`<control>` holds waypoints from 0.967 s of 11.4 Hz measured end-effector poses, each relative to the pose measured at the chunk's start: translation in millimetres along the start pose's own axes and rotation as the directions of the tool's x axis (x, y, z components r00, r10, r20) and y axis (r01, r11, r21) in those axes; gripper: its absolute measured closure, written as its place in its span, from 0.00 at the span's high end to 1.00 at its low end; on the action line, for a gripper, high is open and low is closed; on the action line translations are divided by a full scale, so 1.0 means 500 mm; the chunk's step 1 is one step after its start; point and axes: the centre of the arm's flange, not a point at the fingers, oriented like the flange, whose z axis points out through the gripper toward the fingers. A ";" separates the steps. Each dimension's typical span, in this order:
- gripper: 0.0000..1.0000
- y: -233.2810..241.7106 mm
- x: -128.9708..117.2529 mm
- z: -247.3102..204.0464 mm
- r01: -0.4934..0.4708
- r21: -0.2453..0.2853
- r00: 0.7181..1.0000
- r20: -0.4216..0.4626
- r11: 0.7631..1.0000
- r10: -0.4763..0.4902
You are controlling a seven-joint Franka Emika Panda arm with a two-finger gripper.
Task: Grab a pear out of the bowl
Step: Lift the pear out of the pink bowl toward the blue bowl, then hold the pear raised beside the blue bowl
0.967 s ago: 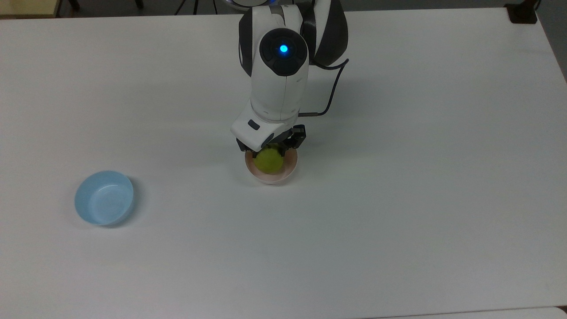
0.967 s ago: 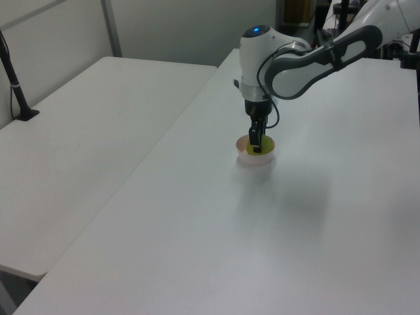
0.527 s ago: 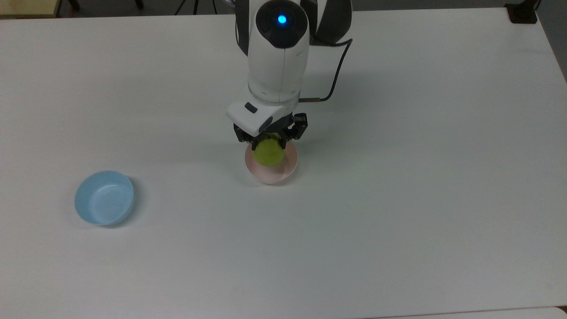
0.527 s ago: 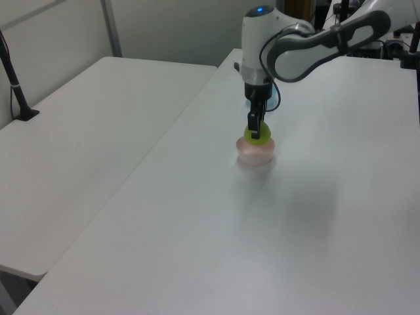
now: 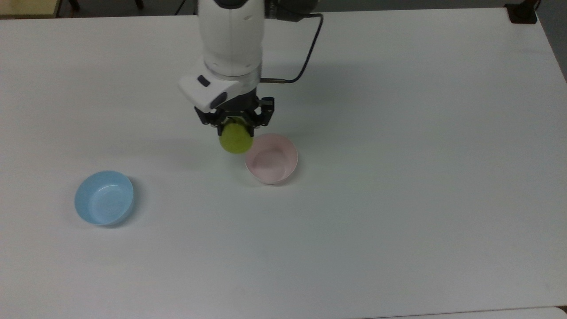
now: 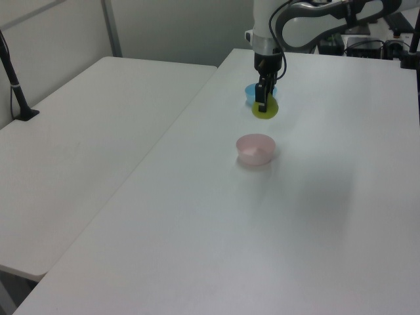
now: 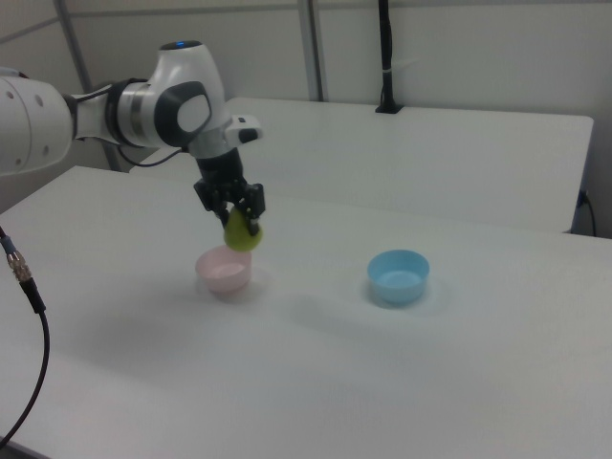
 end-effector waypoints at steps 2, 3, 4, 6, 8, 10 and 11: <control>0.62 0.075 -0.001 0.008 -0.017 -0.004 1.000 0.006 1.000 0.017; 0.62 0.109 -0.002 0.019 -0.022 -0.006 1.000 0.013 1.000 0.022; 0.62 0.131 0.001 0.034 -0.027 -0.008 1.000 0.009 1.000 0.027; 0.62 0.162 0.009 0.084 -0.043 -0.013 0.999 0.012 0.999 0.043; 0.62 0.185 0.016 0.136 -0.038 -0.017 0.999 0.019 0.999 0.039; 0.62 0.214 0.022 0.173 -0.052 -0.023 0.999 0.004 0.998 0.052; 0.62 0.224 0.024 0.187 -0.052 -0.025 0.999 -0.001 0.998 0.052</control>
